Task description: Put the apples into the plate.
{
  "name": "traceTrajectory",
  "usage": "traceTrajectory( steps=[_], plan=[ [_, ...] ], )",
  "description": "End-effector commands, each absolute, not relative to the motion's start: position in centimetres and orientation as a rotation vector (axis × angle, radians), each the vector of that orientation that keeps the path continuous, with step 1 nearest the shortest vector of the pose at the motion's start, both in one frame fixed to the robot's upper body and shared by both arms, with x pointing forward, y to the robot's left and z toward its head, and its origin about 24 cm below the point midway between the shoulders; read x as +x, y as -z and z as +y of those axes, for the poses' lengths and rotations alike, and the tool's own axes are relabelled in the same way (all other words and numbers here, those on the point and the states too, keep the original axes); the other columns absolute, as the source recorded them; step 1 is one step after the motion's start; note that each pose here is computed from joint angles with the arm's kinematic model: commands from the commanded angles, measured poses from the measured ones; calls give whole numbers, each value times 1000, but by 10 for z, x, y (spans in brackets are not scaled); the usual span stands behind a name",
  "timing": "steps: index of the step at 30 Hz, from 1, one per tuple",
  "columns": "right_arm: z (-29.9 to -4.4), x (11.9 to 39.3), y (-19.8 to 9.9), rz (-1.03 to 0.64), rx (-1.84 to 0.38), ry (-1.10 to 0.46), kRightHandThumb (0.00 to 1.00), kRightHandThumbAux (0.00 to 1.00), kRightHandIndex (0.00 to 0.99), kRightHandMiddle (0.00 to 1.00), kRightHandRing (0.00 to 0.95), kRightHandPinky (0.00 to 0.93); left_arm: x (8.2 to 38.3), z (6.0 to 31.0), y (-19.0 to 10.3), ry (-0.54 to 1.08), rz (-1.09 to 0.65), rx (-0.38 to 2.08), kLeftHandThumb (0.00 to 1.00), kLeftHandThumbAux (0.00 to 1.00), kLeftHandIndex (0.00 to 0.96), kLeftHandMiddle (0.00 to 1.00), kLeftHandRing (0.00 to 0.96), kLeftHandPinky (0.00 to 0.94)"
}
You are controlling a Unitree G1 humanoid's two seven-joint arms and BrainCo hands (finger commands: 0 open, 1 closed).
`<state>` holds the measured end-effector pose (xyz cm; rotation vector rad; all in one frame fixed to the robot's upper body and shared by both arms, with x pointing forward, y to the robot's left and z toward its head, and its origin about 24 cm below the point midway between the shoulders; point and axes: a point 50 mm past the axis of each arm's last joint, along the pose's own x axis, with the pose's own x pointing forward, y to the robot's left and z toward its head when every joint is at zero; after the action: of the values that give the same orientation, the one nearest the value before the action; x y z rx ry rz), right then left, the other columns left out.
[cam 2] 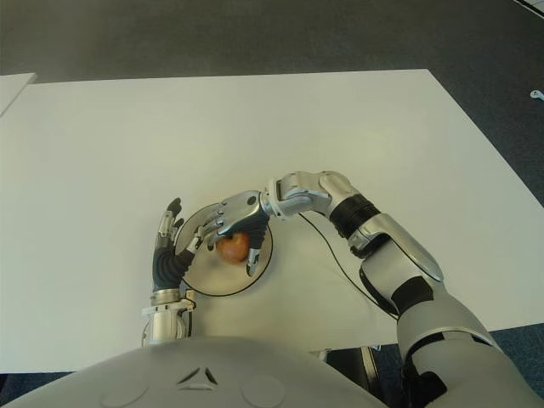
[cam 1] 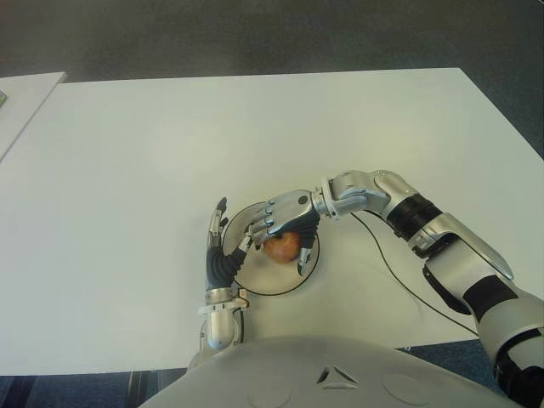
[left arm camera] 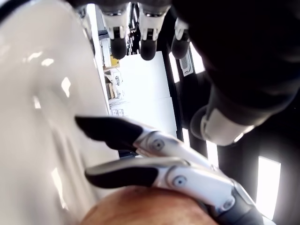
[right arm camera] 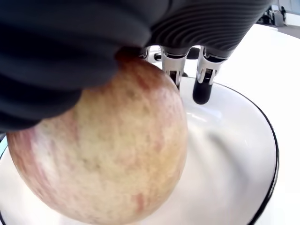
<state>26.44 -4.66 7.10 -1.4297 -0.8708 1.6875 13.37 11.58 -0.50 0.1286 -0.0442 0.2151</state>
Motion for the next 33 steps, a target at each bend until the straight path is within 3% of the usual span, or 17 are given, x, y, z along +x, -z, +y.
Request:
traceTrajectory(
  steps=[1,8,33],
  plan=[
    [-49,268,-76,-854,-1467,-1683,0,302,0,0,0,0,135,127,4,-280,5,108,0,594,59,54,43,52],
    [-47,276,-103,-917,-1461,-1644,12,289,0,0,0,0,125,152,21,-413,77,91,0,564,81,50,41,44],
    [-59,289,-151,-1110,-1250,-1416,49,301,0,0,0,0,123,157,38,-473,103,127,0,490,78,80,80,85]
  ],
)
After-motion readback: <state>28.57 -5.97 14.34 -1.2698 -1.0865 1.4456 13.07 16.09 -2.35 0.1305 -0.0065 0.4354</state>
